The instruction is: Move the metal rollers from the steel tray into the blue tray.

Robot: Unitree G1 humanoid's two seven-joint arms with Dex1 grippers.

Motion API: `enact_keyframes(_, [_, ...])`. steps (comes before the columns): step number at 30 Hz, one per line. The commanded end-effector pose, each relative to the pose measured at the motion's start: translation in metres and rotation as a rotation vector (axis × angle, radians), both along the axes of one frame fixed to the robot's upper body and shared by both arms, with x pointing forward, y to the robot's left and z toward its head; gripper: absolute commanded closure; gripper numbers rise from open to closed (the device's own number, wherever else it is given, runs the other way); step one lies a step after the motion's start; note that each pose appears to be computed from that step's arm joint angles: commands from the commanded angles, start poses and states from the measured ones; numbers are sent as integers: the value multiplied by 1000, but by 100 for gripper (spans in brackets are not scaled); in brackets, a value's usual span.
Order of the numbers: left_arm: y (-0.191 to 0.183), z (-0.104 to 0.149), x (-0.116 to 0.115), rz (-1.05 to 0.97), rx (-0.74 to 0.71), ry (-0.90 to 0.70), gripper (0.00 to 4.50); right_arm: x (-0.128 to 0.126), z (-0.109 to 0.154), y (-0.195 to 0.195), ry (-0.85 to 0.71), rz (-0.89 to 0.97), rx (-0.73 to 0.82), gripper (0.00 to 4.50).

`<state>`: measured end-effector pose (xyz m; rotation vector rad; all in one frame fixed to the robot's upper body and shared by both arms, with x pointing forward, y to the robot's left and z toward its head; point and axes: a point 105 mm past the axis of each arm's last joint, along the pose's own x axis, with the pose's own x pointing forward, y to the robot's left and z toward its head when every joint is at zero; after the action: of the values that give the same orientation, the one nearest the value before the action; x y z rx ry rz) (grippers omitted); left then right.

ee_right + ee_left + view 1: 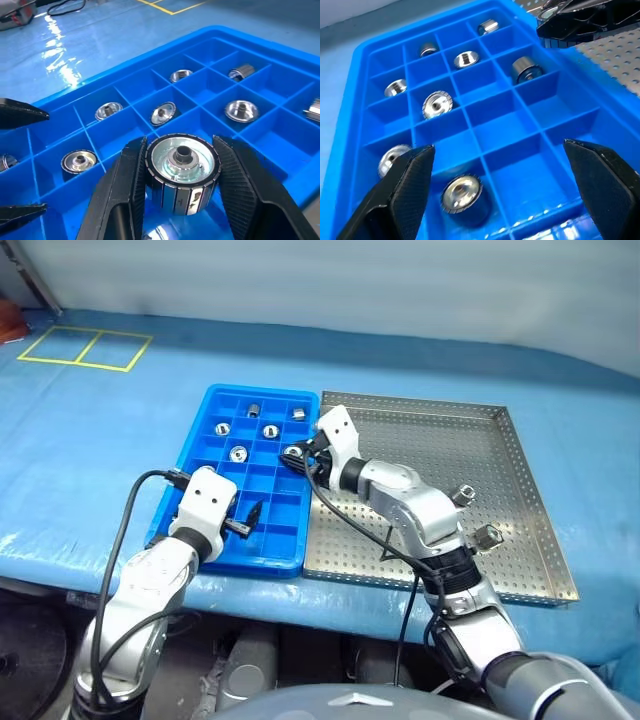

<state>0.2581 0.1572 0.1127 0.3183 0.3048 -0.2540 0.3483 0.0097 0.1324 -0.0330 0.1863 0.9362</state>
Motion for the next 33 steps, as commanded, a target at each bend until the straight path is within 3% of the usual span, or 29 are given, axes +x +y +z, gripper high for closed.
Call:
enact_keyframes(1, [-1, 8, -4, 1, 17, -30, 0, 4, 11, 12, -54, 30, 27, 282])
enact_keyframes(14, [-5, 5, -5, -18, 6, -18, 0, 12, -17, 17, 17, 26, -29, 282])
enact_keyframes(15, [-6, 5, -5, -21, 5, -19, 0, 12, -16, 16, 7, 23, -29, 210])
enact_keyframes(17, [-10, 5, -3, -40, -3, -21, 0, 13, -4, 12, -43, 1, 5, 153])
enact_keyframes(20, [-18, 7, -2, -79, -24, -32, 0, 12, 9, 6, -90, -13, 33, 153])
enact_keyframes(27, [-59, 16, 9, -265, -117, -77, 0, 5, 28, -51, -173, -188, -24, 153])
enact_keyframes(33, [-101, 25, 23, -452, -181, -106, 0, -21, 18, -123, -152, -386, -199, 153])
